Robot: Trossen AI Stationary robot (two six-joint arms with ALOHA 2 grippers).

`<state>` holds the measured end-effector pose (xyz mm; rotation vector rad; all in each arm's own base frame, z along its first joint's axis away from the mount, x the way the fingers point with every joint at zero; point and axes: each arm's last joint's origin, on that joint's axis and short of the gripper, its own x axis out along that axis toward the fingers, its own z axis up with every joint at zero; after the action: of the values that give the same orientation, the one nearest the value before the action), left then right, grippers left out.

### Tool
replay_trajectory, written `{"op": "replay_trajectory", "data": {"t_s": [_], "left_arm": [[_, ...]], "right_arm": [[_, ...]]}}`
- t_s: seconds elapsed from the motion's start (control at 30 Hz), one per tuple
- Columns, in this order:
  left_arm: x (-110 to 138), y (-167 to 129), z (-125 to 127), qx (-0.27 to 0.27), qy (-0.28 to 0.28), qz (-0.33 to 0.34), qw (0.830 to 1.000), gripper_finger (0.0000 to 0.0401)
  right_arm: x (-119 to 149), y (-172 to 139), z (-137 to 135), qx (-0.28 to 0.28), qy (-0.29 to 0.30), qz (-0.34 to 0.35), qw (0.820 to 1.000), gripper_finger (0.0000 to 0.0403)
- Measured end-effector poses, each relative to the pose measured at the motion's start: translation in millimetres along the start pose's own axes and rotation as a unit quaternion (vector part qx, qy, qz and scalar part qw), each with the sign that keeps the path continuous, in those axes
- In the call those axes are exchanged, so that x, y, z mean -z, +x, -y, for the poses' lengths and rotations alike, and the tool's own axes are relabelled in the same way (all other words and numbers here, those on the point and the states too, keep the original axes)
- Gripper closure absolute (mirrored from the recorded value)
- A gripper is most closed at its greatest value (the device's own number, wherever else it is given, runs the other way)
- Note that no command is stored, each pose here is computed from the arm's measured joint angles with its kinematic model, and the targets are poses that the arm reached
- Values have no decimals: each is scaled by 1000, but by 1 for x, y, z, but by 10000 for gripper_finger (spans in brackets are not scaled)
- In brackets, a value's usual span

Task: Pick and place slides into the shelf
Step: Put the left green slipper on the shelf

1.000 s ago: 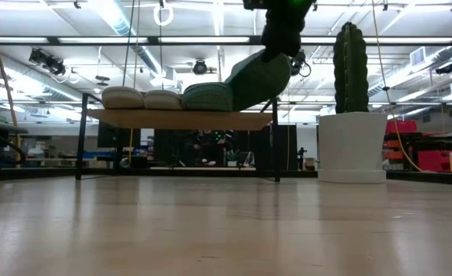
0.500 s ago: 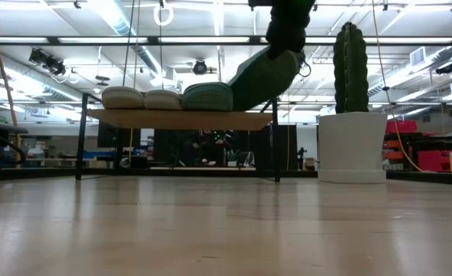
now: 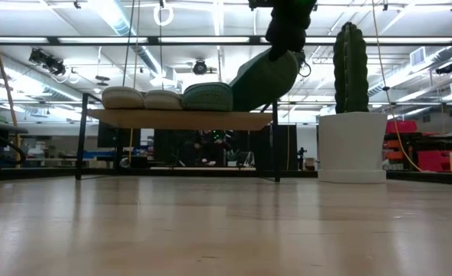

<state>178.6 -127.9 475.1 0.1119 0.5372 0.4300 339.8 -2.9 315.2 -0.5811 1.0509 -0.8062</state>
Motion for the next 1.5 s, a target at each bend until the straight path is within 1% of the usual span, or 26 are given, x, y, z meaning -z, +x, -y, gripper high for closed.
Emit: {"op": "replay_trajectory", "data": {"t_s": [0.1,0.23,0.33,0.47,0.57,0.67,0.87,1.03,1.17,1.37,1.5], "left_arm": [[0,0,0,0,0,0,1000,397],[0,0,0,0,-2,0,1000,385],[0,0,0,0,-2,0,1000,378],[0,0,0,0,-2,0,1000,387],[0,0,0,0,-2,0,1000,396],[0,0,0,0,-3,0,1000,396],[0,0,0,0,-4,0,1000,378],[0,0,0,0,-4,0,1000,391],[0,0,0,0,-3,0,1000,396],[0,0,0,0,-3,0,1000,379],[0,0,0,0,-3,0,1000,376]], "right_arm": [[0,0,-1,-11,0,0,1000,346],[0,0,-3,-54,0,-1,999,324],[0,0,-4,-75,1,-2,997,306],[-1,-1,-6,-108,-4,1,994,281],[-2,-1,-6,-120,-3,6,993,262],[-5,-1,-6,-122,3,18,992,247],[-11,-1,-7,-129,3,46,991,230],[-11,-2,-7,-129,-3,48,990,228],[-7,-7,-11,-125,-31,38,991,228],[0,-17,-17,-111,-70,24,991,227],[7,-18,-16,-93,-103,-1,990,221]]}}
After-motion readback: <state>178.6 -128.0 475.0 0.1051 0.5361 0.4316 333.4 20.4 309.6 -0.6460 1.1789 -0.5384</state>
